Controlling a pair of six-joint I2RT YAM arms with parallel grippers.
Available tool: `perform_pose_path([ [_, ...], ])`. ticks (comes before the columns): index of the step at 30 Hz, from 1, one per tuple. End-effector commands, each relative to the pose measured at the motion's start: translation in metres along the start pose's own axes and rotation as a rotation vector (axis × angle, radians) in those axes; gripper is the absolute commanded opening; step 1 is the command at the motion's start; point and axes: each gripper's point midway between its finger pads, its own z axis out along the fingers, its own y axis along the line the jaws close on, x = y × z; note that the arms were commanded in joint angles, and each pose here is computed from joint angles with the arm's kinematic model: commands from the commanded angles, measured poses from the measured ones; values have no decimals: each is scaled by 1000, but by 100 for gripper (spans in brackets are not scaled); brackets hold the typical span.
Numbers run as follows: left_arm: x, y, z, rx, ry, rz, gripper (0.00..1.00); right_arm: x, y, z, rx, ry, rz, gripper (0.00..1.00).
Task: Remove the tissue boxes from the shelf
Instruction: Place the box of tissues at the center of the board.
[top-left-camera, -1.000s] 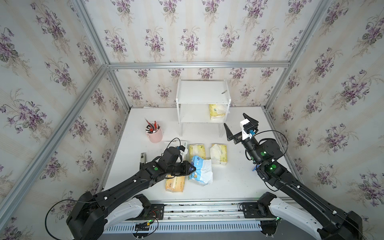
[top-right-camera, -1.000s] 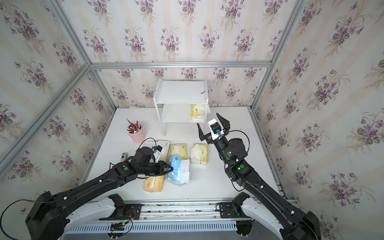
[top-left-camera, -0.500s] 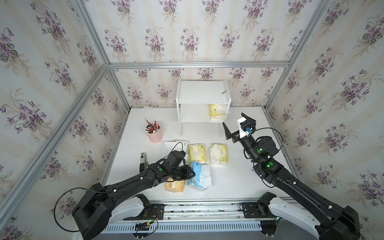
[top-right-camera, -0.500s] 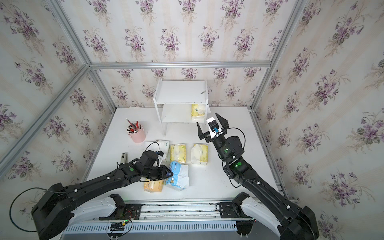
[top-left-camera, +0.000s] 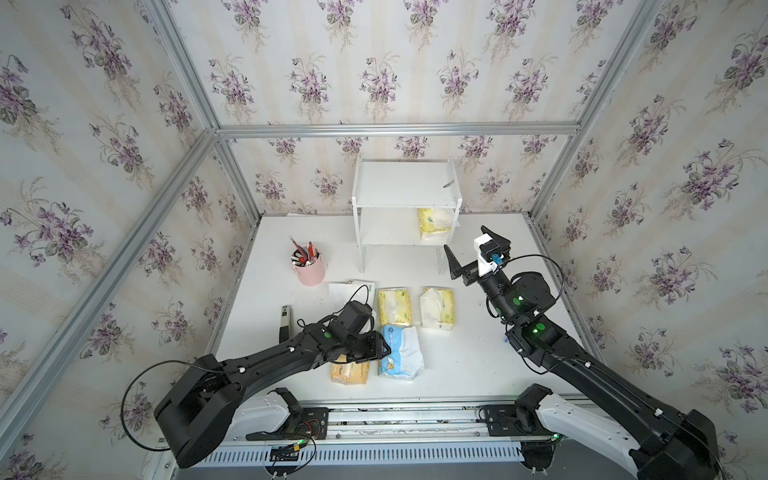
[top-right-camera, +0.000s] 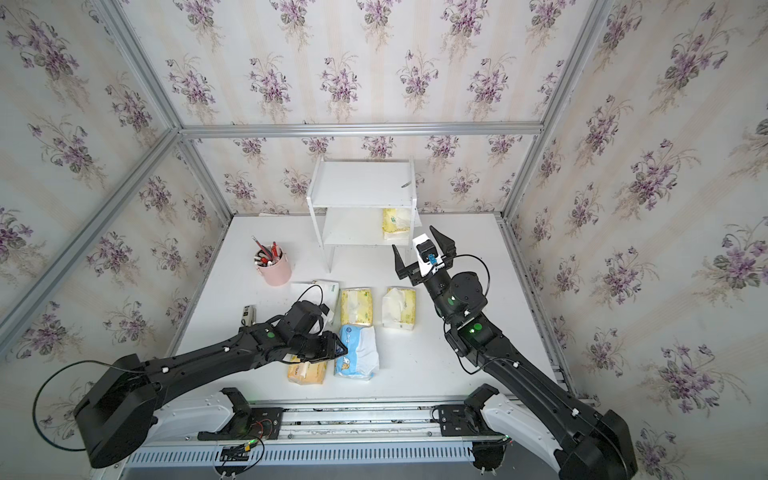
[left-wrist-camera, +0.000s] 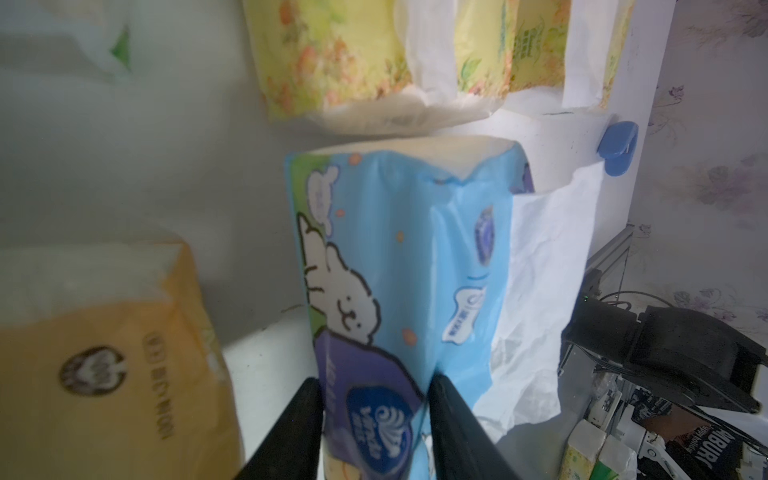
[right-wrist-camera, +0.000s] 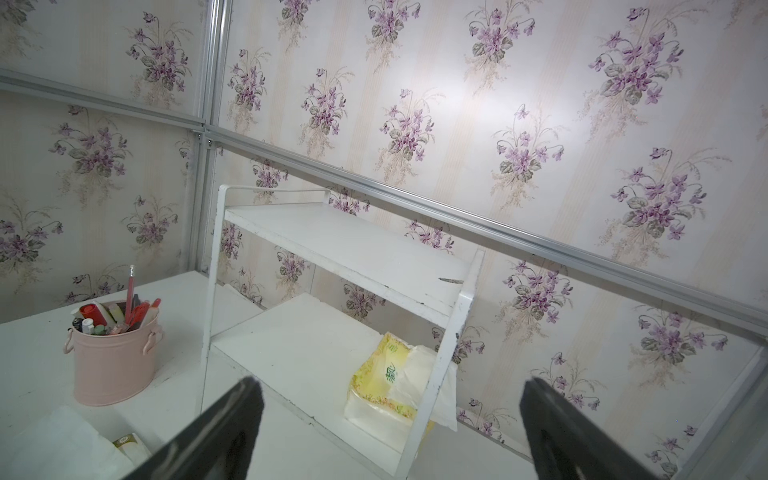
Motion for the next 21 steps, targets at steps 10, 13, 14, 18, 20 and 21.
perform_pose_path([
  [10, 0, 4, -5, -45, 8, 35, 53, 7, -3, -2, 17, 32, -8, 100],
  [13, -4, 2, -13, -54, -24, 51, 54, 8, -5, -4, 28, 41, -18, 100],
  [14, -6, 1, -16, -53, -41, 57, 58, 7, -8, -5, 37, 37, -17, 100],
  [18, -15, -5, -31, -62, -95, 80, 65, 3, -8, -9, 33, 13, -24, 100],
  [20, -21, -7, -40, -80, -130, 97, 67, 3, -7, -11, 28, 12, -28, 100],
  [21, -23, -7, -44, -93, -148, 102, 68, 3, -7, -11, 28, 14, -30, 100],
])
